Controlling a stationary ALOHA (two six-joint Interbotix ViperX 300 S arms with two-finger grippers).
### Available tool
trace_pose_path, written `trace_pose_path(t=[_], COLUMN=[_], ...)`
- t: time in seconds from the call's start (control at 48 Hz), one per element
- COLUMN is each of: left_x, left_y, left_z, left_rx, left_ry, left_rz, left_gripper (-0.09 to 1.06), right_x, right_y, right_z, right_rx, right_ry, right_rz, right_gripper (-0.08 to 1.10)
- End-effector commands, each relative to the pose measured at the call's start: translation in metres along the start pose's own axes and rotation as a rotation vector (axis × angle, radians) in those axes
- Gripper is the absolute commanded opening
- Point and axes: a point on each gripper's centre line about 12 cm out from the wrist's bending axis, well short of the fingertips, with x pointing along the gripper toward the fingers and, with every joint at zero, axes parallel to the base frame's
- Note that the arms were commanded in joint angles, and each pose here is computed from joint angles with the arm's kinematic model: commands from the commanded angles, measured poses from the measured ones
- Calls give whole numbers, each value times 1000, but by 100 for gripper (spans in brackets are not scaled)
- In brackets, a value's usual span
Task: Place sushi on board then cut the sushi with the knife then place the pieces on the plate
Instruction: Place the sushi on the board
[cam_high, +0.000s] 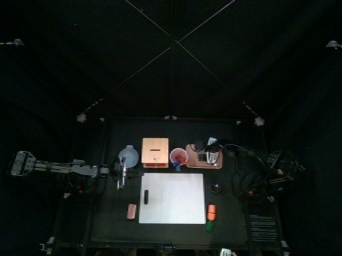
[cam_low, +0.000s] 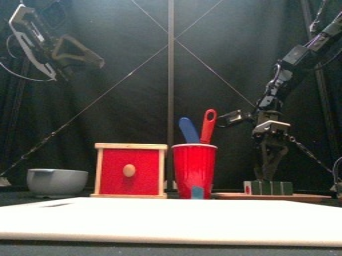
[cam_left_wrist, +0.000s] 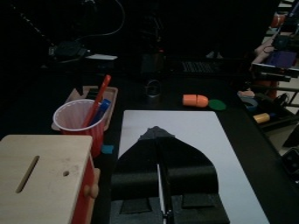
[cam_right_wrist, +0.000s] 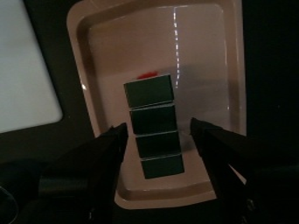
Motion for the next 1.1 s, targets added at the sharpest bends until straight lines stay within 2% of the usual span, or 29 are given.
trace_pose_path(t=[0.021,0.479,0.729,0.792,1.104], left_x=[1,1,1,1,0], left_y=[0,1,1,1,1], left_z=[5,3,2,2,1], left_rx=[-6,-12,-13,-12,-12], left_ry=[-15,-9,-6,-6,-5], left_rz=[3,8,8,7,8], left_gripper=[-2,-2,-2,-2,-2], right_x=[-1,18,18,14,-23], right_y=[-1,1,0,0,6], right_z=[3,-8,-6,-3,17], right_rx=[-1,39,69,94,318], right_ry=[-15,-14,-21,-30,-25], right_rz=[-7,-15,-14,-11,8], right_gripper=[90,88,63,60,60])
